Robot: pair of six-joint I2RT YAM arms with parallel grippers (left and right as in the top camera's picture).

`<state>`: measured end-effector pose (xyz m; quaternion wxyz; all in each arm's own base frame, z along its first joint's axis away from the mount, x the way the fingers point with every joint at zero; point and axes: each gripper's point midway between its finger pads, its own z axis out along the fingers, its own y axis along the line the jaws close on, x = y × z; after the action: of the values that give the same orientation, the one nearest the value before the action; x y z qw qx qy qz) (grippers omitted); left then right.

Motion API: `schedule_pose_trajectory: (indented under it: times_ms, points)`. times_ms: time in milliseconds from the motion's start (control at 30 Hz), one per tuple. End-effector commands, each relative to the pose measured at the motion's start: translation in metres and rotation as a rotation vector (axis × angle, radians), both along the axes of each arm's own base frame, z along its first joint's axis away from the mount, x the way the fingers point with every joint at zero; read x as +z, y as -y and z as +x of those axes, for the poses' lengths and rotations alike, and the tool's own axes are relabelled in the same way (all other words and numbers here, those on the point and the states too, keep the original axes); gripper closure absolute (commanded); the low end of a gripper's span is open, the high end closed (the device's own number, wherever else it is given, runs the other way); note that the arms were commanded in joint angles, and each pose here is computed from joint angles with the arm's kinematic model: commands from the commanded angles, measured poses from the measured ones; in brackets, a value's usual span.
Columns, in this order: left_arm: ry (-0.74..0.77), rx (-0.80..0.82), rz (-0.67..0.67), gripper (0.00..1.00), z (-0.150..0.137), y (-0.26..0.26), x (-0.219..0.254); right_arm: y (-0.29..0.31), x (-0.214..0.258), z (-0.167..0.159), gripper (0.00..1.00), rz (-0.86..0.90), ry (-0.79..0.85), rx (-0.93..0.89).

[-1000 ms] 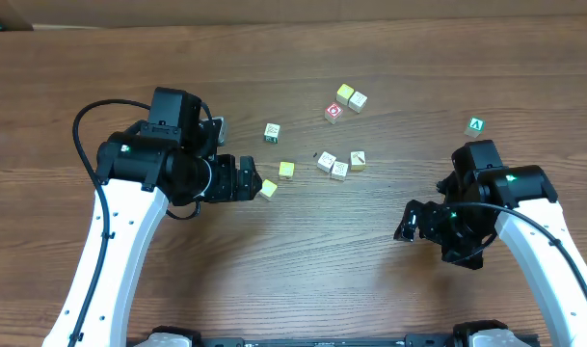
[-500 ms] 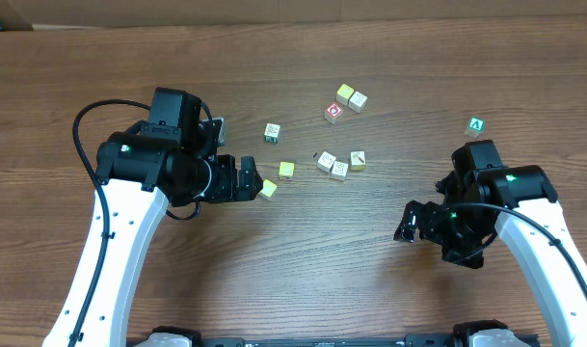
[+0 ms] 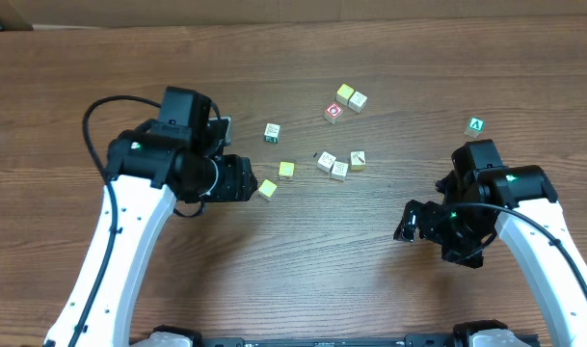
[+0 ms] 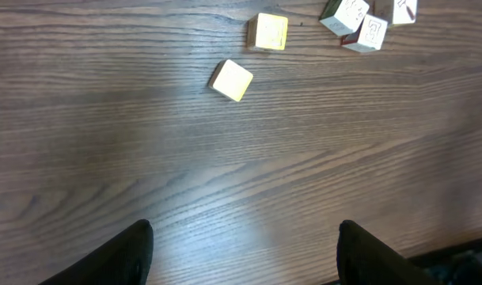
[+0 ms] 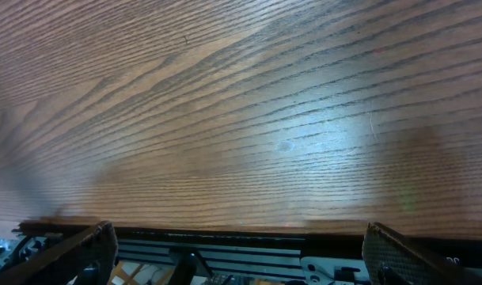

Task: Flip 5 blocks
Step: 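Lower the left gripper over the yellow-faced block left of center, then close the left gripper on the yellow-faced block and lift it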

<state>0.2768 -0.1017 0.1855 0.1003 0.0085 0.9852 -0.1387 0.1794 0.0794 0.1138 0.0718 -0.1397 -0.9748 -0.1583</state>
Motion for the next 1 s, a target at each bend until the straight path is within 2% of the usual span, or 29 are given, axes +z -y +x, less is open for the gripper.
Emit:
schedule_pose_trajectory:
  times_ms: [0,533,600,733,967]
  points:
    - [-0.014,-0.023,0.029,0.33,0.010,0.005,-0.011,0.002,0.004,0.007,0.00,-0.006,0.028,0.003]
    - [-0.081,-0.087,0.041,0.29,0.041,0.033,-0.067,0.002,0.004,0.006,0.00,-0.006,0.028,0.007]
    - [-0.066,-0.089,0.032,0.31,0.046,0.035,-0.068,0.002,0.004,0.006,0.00,-0.006,0.028,0.007]
    - [-0.046,-0.091,0.040,0.41,0.056,0.036,-0.075,0.002,0.004,0.006,0.00,-0.005,0.028,0.007]
    - [-0.128,-0.220,0.079,0.41,0.058,0.038,-0.123,0.002,0.004,0.003,0.00,-0.007,0.012,0.007]
